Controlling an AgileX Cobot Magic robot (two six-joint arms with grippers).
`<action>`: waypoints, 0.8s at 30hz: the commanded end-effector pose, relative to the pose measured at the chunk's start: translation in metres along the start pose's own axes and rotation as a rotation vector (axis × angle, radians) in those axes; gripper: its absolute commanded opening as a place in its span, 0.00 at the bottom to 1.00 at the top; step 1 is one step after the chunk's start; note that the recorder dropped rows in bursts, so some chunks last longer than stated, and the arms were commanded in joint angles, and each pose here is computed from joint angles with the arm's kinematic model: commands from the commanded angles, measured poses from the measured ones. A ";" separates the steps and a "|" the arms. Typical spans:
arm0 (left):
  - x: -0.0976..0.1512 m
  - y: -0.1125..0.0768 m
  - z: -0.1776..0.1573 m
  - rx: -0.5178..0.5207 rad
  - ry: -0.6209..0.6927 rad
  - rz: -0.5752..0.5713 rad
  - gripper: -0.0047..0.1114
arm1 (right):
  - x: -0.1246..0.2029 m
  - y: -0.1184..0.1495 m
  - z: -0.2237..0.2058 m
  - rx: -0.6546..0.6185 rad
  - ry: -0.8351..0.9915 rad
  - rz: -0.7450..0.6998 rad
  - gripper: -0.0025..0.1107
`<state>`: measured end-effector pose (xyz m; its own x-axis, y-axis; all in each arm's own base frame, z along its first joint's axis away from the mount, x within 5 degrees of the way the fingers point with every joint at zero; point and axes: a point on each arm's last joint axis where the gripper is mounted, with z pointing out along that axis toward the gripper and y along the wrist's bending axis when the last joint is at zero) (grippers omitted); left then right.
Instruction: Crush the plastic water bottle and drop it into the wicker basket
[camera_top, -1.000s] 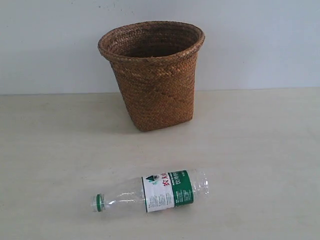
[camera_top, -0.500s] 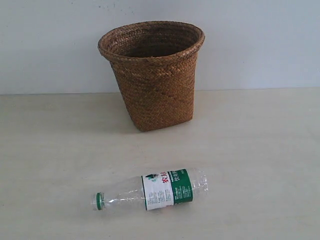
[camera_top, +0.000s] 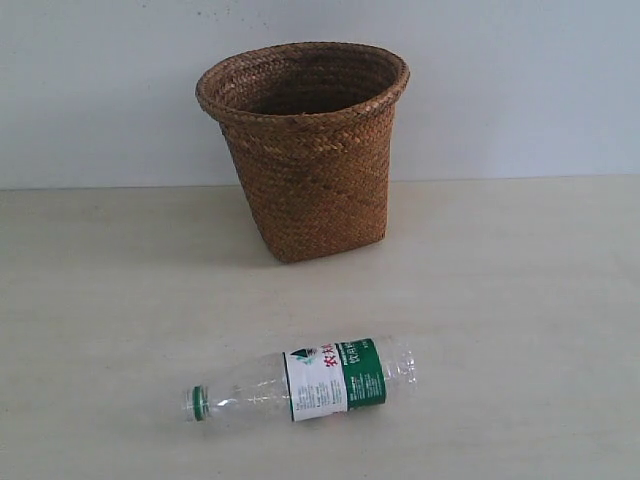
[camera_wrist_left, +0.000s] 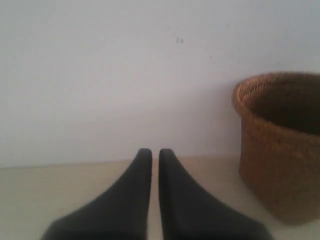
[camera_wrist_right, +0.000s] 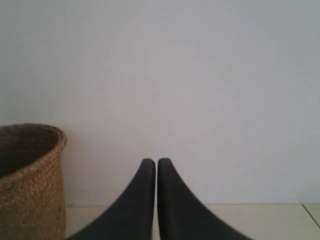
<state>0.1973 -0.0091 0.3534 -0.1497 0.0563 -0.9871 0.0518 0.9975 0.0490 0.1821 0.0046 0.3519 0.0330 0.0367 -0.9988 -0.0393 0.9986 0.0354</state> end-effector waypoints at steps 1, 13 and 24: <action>0.006 0.001 0.018 0.012 0.223 0.092 0.08 | -0.001 -0.003 0.019 0.025 0.149 -0.111 0.02; 0.036 -0.058 0.063 0.483 0.627 0.463 0.08 | 0.025 -0.004 0.072 -0.053 0.648 -0.252 0.02; 0.067 -0.093 0.087 0.853 0.673 0.505 0.08 | 0.052 0.050 0.102 -0.597 0.881 -0.260 0.02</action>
<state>0.2659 -0.0941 0.2740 -0.4424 0.6825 -0.5819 0.8105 0.5820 0.0665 0.2819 0.0437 0.3083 -0.6478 -0.3786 -0.6610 -0.5274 0.8490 0.0306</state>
